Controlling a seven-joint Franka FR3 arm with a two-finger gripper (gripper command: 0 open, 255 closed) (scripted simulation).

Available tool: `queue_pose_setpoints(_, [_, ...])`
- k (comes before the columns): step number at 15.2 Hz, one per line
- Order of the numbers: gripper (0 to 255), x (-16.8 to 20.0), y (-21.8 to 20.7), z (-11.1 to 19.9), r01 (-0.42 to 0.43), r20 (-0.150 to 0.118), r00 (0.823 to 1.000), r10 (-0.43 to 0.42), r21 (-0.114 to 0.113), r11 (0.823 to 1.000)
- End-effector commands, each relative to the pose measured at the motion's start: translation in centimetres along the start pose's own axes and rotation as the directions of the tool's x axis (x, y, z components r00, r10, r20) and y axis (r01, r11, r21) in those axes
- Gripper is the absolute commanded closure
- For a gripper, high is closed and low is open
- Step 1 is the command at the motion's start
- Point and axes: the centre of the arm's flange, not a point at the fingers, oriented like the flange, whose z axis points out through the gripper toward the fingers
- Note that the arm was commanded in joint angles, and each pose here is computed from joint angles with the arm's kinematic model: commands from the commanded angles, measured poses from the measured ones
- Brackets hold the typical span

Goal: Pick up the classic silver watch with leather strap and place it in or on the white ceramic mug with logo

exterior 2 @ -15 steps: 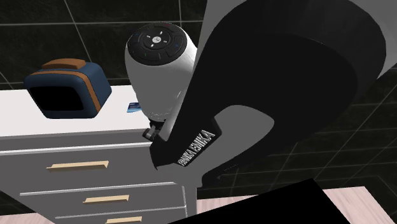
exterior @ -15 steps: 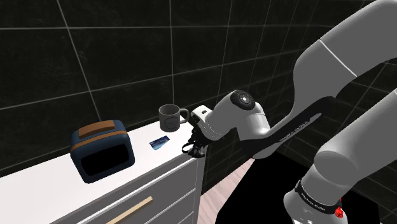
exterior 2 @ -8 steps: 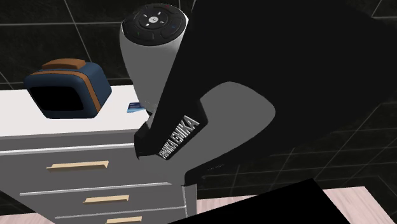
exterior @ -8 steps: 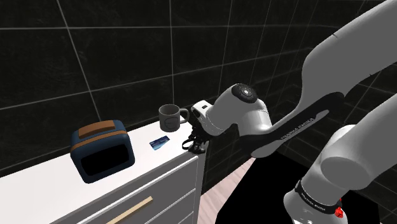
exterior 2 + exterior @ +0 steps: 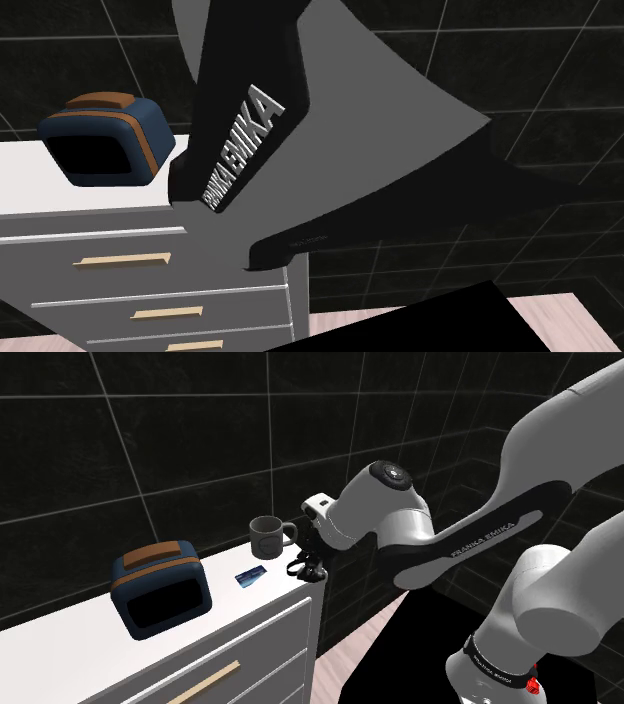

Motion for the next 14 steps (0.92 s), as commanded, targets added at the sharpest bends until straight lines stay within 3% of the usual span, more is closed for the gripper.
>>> queue_pose_setpoints(1, [255,0.5,0.4,-1.0,0.0,0.0,1.0,0.0,0.001,1.0])
queue_pose_setpoints(14, [255,3.0,2.7,-7.0,0.0,0.0,1.0,0.0,0.001,1.0])
